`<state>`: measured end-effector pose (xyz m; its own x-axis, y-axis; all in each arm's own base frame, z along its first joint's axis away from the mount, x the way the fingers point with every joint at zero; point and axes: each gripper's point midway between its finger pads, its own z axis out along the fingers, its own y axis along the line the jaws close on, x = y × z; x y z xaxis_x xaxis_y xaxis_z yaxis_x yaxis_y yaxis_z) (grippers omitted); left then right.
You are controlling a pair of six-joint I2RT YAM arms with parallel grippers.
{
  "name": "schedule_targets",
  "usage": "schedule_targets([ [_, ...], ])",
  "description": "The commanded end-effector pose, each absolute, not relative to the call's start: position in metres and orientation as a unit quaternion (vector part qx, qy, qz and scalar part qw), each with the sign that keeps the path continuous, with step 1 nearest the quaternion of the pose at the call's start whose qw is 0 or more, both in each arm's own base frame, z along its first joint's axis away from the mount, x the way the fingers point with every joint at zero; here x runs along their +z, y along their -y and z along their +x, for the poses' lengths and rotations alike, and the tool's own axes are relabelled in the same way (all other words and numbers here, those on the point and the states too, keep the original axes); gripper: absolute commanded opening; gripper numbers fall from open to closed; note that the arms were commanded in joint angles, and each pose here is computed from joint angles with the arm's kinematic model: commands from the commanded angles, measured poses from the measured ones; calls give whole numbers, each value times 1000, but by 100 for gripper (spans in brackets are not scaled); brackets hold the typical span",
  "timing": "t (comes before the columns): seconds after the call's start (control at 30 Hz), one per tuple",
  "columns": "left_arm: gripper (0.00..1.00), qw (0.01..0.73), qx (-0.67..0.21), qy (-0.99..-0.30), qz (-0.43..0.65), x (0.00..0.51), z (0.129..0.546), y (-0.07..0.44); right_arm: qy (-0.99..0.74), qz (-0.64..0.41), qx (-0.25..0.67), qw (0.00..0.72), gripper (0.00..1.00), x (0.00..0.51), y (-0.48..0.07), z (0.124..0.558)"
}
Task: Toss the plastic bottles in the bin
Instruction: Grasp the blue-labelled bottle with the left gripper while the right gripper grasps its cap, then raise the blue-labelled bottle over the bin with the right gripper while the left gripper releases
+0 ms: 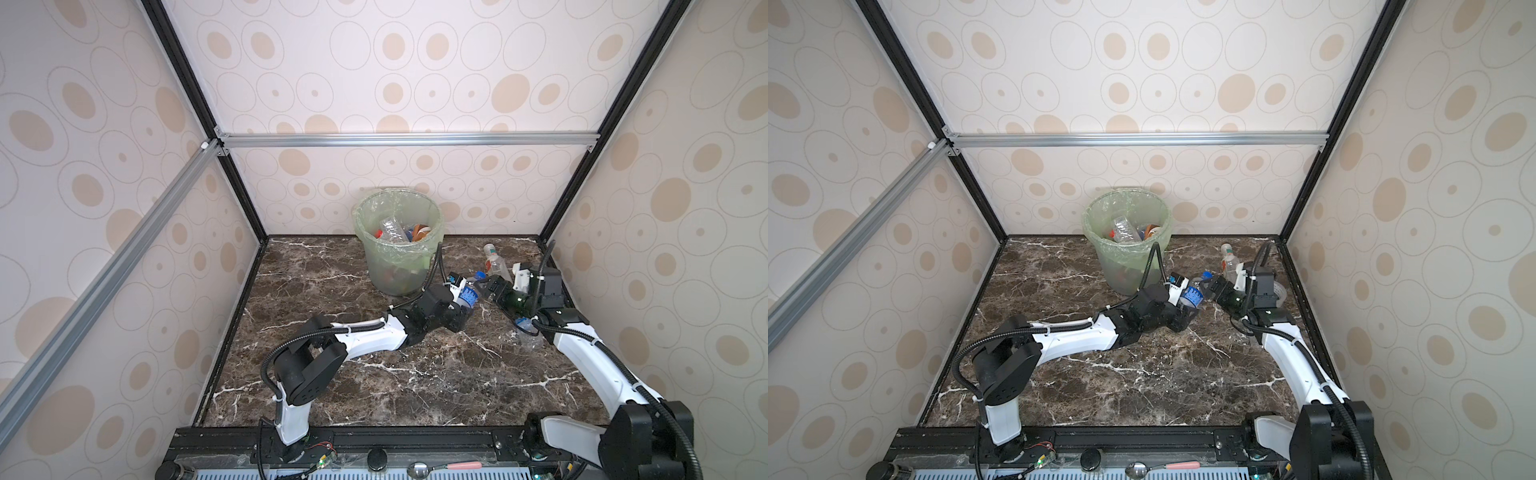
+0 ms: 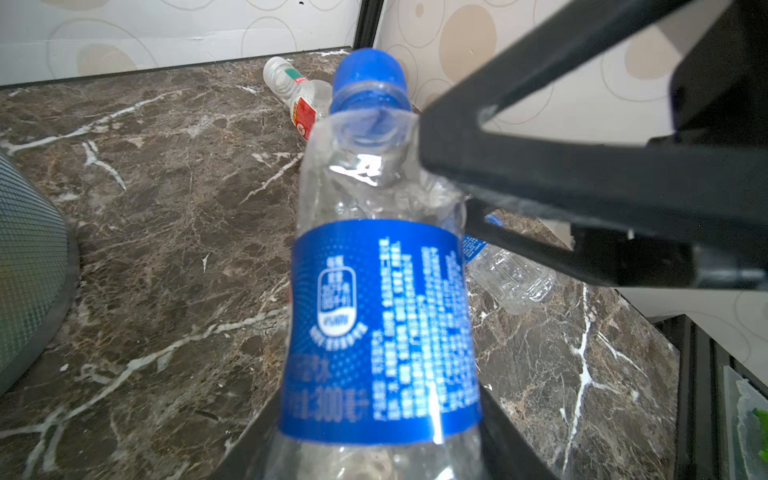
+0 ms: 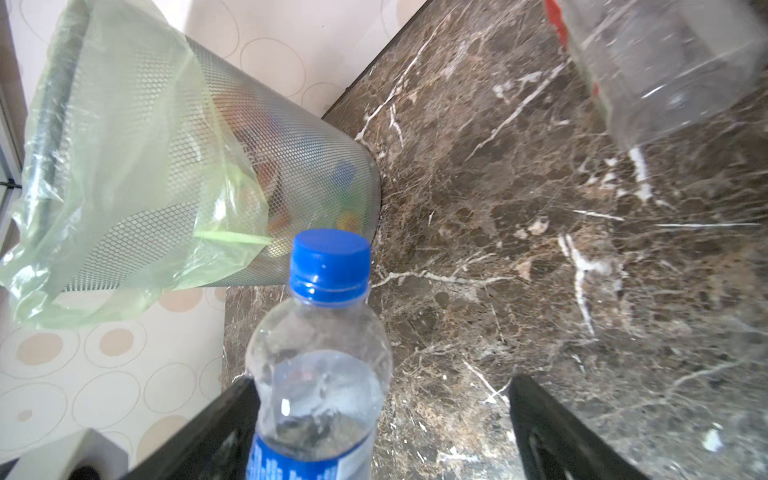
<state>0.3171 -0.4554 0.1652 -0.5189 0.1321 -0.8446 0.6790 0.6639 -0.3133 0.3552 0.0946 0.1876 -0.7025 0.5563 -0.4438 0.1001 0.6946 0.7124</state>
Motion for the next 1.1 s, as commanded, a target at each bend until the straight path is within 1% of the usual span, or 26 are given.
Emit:
schedule_targets([
  [0.0,53,446,-352,-787,239,199,316,457,-839,188,372,348,95,200,-107,366],
  [0.27,53,454,-361,-782,228,210,312,449,-833,176,396,345,89,206,-130,376],
  [0.43,56,454,-368,-779,227,215,310,449,-823,179,421,336,77,203,-139,380],
  [0.6,60,456,-370,-777,226,218,308,447,-825,177,409,348,66,209,-136,383],
  [0.67,64,457,-367,-778,226,218,308,446,-827,175,402,352,63,212,-134,384],
  [0.77,77,459,-360,-781,224,218,309,442,-827,172,399,357,54,217,-134,388],
  [0.8,82,462,-357,-781,222,220,309,440,-827,171,399,358,52,219,-134,389],
  [0.9,96,470,-350,-782,215,224,310,433,-826,168,396,364,52,224,-134,395],
  [0.93,99,470,-349,-783,212,226,310,431,-826,166,393,369,52,228,-133,398],
  [1.07,99,477,-344,-782,207,239,311,421,-823,152,380,395,51,256,-131,414],
])
